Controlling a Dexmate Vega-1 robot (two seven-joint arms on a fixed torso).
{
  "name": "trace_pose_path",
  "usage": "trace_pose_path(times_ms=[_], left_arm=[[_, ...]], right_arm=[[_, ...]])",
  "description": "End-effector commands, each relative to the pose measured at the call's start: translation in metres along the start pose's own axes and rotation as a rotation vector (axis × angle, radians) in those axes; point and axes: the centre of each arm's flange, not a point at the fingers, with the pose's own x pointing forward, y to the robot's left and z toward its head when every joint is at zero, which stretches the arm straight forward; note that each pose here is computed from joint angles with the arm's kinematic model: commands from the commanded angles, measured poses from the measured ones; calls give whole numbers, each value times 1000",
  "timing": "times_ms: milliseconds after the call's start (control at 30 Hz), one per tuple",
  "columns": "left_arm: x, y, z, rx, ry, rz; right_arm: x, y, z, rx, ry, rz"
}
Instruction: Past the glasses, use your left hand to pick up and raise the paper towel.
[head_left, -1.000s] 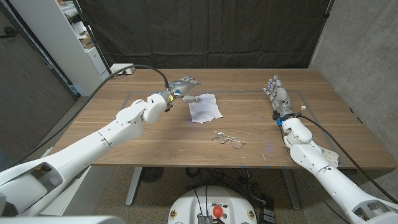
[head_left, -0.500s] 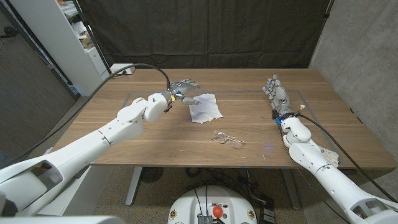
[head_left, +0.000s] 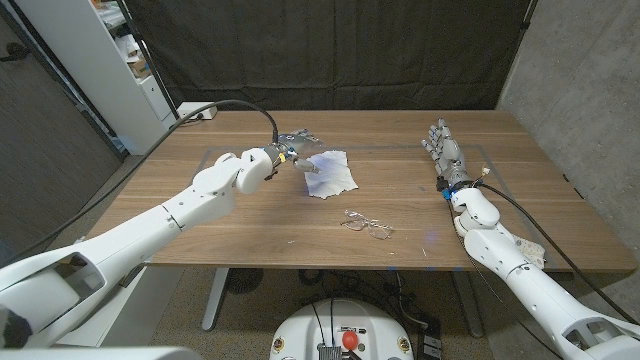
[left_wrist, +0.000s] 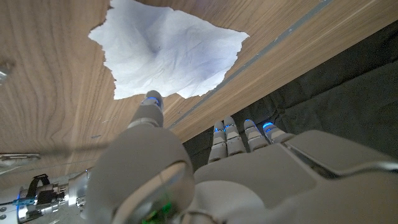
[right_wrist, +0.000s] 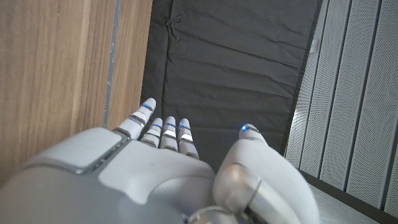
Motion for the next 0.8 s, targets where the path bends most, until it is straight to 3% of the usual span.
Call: trace_pose_path(times_ms=[33,800], left_arm=[[7,-7,5,56,21,-62],[30,-26,14,47,-4,-168]], right_arm=[[3,2,1,2,-8,-1],[6,2,-4,6,2,-3]])
